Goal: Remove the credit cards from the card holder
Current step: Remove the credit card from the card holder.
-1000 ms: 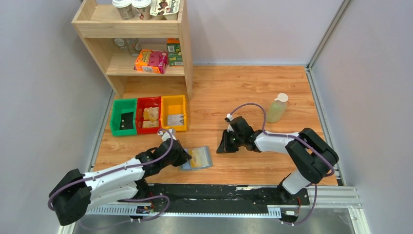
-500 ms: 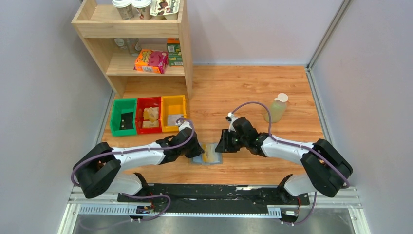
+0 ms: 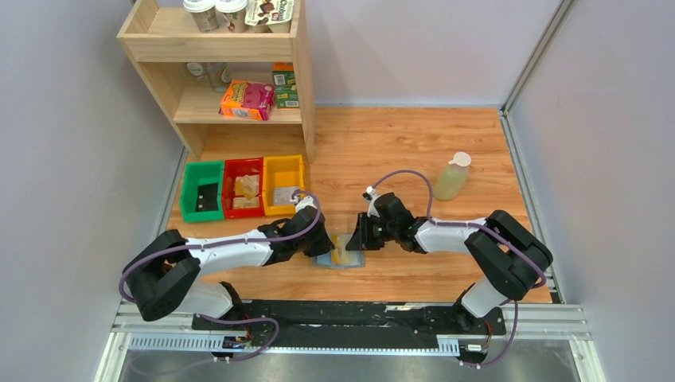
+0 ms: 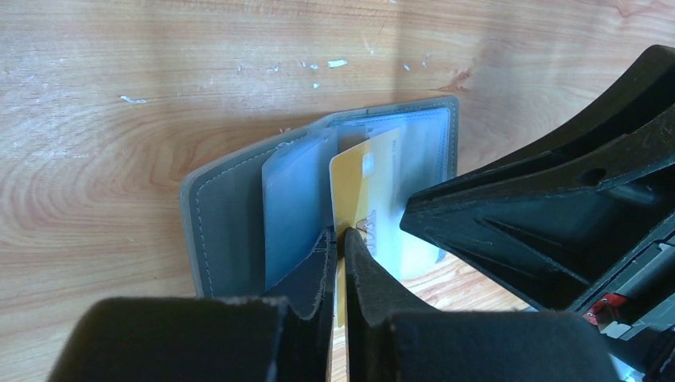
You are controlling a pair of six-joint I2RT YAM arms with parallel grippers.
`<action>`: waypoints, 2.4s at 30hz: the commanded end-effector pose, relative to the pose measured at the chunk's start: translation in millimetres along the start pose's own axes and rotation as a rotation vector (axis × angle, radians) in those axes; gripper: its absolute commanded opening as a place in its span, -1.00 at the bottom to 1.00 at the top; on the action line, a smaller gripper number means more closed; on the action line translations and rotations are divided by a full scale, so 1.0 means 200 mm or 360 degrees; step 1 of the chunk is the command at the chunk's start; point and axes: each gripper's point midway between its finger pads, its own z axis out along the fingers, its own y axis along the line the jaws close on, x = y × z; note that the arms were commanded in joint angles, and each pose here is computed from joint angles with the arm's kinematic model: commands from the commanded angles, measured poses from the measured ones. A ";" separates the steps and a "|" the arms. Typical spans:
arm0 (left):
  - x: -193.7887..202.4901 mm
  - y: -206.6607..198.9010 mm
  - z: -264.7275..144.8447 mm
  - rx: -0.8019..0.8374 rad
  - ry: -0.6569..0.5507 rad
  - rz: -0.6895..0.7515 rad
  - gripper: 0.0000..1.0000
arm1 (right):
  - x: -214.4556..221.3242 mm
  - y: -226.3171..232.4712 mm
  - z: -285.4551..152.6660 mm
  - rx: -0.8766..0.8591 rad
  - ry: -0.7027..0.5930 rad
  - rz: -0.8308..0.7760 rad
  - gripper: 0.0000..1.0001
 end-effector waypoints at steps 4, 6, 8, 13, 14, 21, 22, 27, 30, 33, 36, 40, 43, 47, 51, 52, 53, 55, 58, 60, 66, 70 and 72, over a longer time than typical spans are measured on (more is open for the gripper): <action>0.02 0.06 -0.02 -0.0121 0.0062 0.0144 -0.58 | 0.11 -0.14 0.04 0.0143 0.0106 0.0057 -0.62; 0.02 0.06 -0.03 -0.0130 0.0066 0.0163 -0.48 | 0.12 -0.16 0.04 0.0177 0.0118 0.0061 -0.63; 0.02 0.05 -0.03 -0.0134 0.0073 0.0183 -0.42 | 0.13 -0.17 0.04 0.0192 0.0127 0.0064 -0.64; 0.01 0.04 -0.03 -0.0117 0.0077 0.0189 -0.45 | 0.13 -0.18 0.04 0.0204 0.0126 0.0066 -0.66; 0.01 0.03 -0.03 -0.0100 0.0076 0.0184 -0.48 | 0.13 -0.18 0.04 0.0205 0.0128 0.0067 -0.66; 0.04 -0.02 0.01 -0.0001 0.0098 0.0129 -0.51 | 0.13 -0.19 0.04 0.0214 0.0130 0.0066 -0.67; 0.04 -0.04 0.01 0.0013 0.0102 0.0113 -0.51 | 0.13 -0.19 0.04 0.0214 0.0130 0.0066 -0.68; 0.05 -0.01 0.01 -0.0020 0.0097 0.0088 -0.49 | 0.14 -0.19 0.04 0.0220 0.0133 0.0066 -0.69; 0.05 0.02 0.01 -0.0050 0.0088 0.0075 -0.49 | 0.13 -0.20 0.04 0.0224 0.0130 0.0066 -0.69; 0.04 0.01 0.00 -0.0014 0.0064 0.0046 -0.63 | 0.13 -0.20 0.04 0.0224 0.0130 0.0066 -0.70; 0.04 0.00 0.00 0.0018 0.0039 0.0003 -1.00 | 0.14 -0.20 0.04 0.0232 0.0132 0.0068 -0.72; 0.02 0.03 -0.03 0.0040 -0.0002 -0.0063 -1.00 | 0.14 -0.21 0.03 0.0252 0.0133 0.0067 -0.74; 0.01 0.05 -0.05 0.0056 -0.0039 -0.0124 -1.00 | 0.15 -0.23 0.03 0.0268 0.0141 0.0069 -0.74; 0.00 0.05 -0.07 0.0132 -0.0090 -0.0188 -1.00 | 0.15 -0.23 0.04 0.0273 0.0146 0.0072 -0.75; 0.01 0.10 -0.07 0.0161 -0.0101 -0.0243 -0.98 | 0.15 -0.23 0.04 0.0270 0.0147 0.0074 -0.75; 0.01 0.09 -0.07 0.0175 -0.0100 -0.0248 -0.92 | 0.15 -0.23 0.04 0.0271 0.0148 0.0070 -0.75; 0.01 0.09 -0.07 0.0181 -0.0104 -0.0246 -0.88 | 0.15 -0.23 0.04 0.0273 0.0149 0.0070 -0.76; 0.00 0.08 -0.06 0.0197 -0.0109 -0.0249 -0.68 | 0.15 -0.23 0.04 0.0269 0.0149 0.0070 -0.75; 0.00 0.09 -0.06 0.0191 -0.0116 -0.0262 -0.31 | 0.15 -0.23 0.04 0.0268 0.0150 0.0072 -0.75; 0.01 0.11 -0.05 0.0167 -0.0109 -0.0271 -0.24 | 0.15 -0.23 0.04 0.0268 0.0151 0.0072 -0.76; 0.07 0.16 0.00 0.0174 -0.0080 -0.0364 -0.21 | 0.15 -0.23 0.04 0.0266 0.0149 0.0069 -0.76; 0.06 0.14 0.00 0.0213 -0.0084 -0.0369 -0.46 | 0.15 -0.23 0.04 0.0270 0.0151 0.0072 -0.77; 0.04 0.12 -0.02 0.0236 -0.0104 -0.0358 -0.66 | 0.15 -0.23 0.04 0.0267 0.0151 0.0070 -0.77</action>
